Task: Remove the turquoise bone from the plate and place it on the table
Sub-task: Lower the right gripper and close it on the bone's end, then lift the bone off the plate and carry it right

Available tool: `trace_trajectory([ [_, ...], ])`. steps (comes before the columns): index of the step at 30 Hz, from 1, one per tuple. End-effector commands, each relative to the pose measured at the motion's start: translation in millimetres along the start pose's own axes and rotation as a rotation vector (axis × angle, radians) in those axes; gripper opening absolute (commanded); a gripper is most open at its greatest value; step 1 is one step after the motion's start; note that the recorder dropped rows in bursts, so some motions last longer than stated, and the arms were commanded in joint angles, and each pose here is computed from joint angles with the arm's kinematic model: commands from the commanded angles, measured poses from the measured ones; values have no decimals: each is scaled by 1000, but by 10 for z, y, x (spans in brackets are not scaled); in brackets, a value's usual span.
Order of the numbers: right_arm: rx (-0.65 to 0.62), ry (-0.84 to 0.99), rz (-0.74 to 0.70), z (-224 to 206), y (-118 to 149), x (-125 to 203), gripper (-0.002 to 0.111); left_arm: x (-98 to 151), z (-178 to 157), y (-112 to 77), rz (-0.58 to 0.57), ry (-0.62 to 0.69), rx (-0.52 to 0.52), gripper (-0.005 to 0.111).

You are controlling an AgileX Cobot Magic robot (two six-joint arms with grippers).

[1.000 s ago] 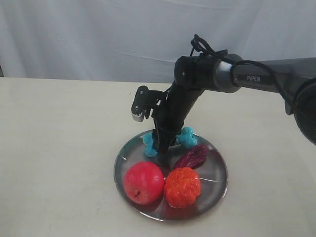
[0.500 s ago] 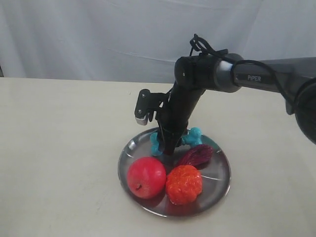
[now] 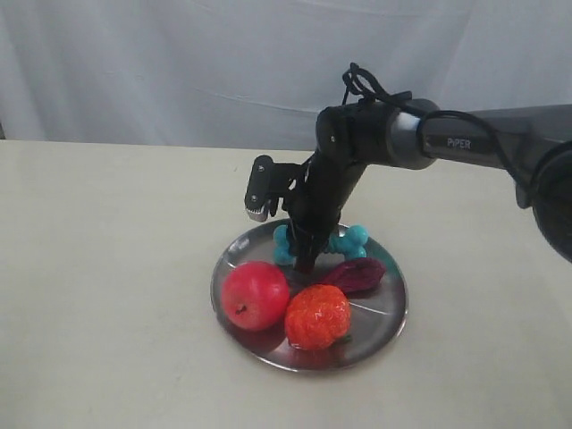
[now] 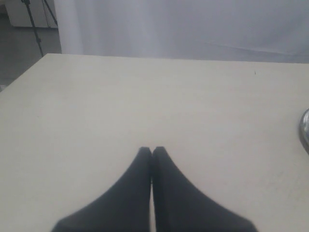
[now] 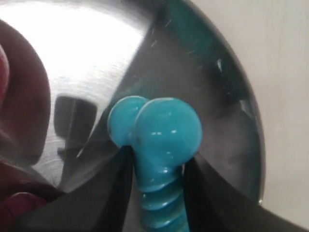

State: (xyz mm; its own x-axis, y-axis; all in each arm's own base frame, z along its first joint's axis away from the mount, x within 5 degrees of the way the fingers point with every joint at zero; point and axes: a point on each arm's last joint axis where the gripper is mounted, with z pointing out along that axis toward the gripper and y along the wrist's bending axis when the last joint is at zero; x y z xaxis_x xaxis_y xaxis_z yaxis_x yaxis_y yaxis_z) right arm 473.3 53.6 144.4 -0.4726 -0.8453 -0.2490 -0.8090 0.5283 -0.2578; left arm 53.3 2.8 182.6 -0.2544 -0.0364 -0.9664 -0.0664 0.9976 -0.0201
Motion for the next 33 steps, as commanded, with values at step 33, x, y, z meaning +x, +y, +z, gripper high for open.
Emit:
trace_trajectory([
  [33, 189, 70, 1354, -1783, -614, 1730, 0, 3, 2, 3, -4, -4, -5, 0],
])
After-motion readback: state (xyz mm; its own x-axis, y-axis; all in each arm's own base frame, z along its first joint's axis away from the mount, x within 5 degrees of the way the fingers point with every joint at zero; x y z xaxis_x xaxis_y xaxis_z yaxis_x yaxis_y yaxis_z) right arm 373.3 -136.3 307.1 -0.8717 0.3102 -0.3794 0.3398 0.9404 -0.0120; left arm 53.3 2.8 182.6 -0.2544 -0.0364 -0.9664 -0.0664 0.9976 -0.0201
